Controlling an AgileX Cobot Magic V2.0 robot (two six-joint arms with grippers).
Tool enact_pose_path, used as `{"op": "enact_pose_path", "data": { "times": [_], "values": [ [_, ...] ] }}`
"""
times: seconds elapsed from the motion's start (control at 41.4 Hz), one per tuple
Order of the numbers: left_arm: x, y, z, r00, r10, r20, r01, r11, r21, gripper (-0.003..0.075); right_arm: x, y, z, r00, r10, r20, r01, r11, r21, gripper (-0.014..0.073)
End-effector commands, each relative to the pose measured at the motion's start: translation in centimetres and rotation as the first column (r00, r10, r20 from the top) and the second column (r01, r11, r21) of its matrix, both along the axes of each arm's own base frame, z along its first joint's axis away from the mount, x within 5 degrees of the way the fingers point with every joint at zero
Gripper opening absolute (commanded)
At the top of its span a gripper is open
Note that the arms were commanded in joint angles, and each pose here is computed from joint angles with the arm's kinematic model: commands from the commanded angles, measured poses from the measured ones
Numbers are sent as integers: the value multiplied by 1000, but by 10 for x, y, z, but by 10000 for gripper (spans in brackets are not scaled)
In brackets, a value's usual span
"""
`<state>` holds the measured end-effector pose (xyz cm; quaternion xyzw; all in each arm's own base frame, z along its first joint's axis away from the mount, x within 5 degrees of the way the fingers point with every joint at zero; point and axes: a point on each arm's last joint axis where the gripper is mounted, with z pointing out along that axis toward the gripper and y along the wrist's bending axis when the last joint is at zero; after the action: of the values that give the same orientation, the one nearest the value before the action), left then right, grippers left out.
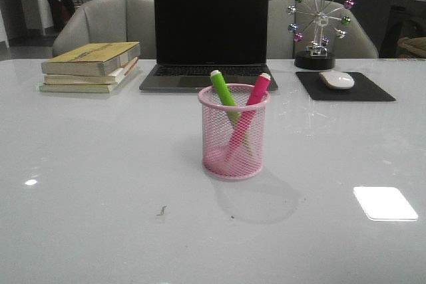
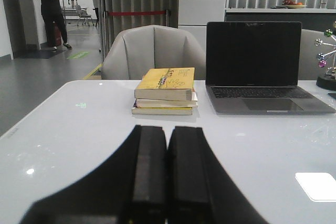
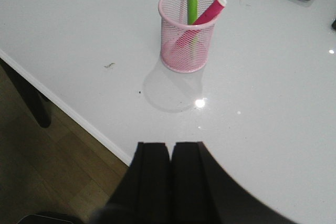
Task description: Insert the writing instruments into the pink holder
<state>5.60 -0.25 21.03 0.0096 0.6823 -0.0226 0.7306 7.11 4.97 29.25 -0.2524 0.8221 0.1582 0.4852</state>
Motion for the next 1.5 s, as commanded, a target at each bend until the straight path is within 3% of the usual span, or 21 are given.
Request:
{"op": "enact_pose_path", "data": {
  "times": [0.0,0.266,1.353,1.473],
  "values": [
    [-3,0,8,994,4,113,-2,1000,-13,92,3,1,14,997,-6,83,3,999,37,58],
    [-3,-2,8,993,-43,113,45,999,-13,92,3,1,14,997,-6,83,3,999,37,58],
    [-3,-2,9,992,-41,115,43,999,-13,91,1,-1,13,996,-6,91,3,999,42,58],
    [-3,-2,9,992,-41,115,43,999,-13,91,-2,-11,5,982,-97,162,84,993,85,58]
  ]
}}
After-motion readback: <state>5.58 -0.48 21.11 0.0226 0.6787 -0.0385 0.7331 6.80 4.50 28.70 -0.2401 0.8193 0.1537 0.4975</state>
